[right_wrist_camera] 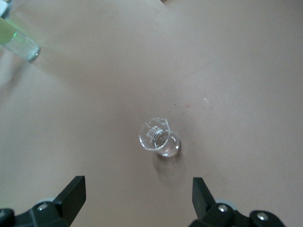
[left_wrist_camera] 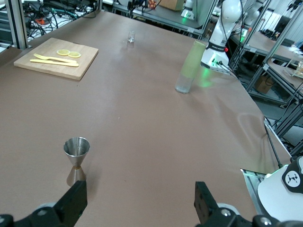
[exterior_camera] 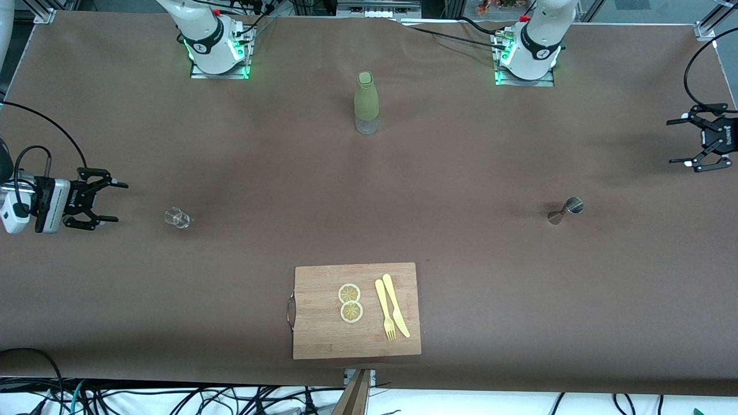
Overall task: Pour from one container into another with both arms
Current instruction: 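Grasp the glass beaker with the right gripper while the left gripper grasps the jigger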
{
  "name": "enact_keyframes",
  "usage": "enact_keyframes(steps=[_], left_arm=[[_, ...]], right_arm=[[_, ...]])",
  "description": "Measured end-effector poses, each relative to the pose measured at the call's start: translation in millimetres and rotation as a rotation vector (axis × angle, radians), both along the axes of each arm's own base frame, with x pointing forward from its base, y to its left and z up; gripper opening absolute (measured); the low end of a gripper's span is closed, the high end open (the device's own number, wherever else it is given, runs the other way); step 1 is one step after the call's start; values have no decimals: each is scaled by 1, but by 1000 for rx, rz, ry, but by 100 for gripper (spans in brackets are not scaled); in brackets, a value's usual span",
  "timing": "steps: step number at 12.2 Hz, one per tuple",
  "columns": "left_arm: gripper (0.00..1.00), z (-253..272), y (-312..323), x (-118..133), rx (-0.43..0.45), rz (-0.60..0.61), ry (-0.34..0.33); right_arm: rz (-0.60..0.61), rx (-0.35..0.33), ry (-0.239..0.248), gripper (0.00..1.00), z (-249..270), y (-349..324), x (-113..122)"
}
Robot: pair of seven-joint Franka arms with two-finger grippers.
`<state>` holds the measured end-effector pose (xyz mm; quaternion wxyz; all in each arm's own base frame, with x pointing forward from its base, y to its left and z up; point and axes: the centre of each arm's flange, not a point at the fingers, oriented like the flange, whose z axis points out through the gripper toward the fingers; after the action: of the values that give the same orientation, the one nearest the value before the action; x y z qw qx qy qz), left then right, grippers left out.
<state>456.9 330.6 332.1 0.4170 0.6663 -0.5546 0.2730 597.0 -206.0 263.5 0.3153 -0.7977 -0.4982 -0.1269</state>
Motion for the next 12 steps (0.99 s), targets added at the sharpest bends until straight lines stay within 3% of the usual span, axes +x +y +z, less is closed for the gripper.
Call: enact_keyframes(steps=[3,6,9,12], left_arm=[[100,-38,-3,2,-68,-16,-8],[100,-74,-9,5,-135,-17,-24],[100,-89,-7,12,-152,15,-84],[100,-107,-5,19,-164,65,-155]], right_arm=[[50,157,-129,100,-63,-12,-9],[89,256,-244,100,-106,-5,-12],[159,310,-307,100,-138,3,-16],[227,382,-324,100,-157,10,-8]])
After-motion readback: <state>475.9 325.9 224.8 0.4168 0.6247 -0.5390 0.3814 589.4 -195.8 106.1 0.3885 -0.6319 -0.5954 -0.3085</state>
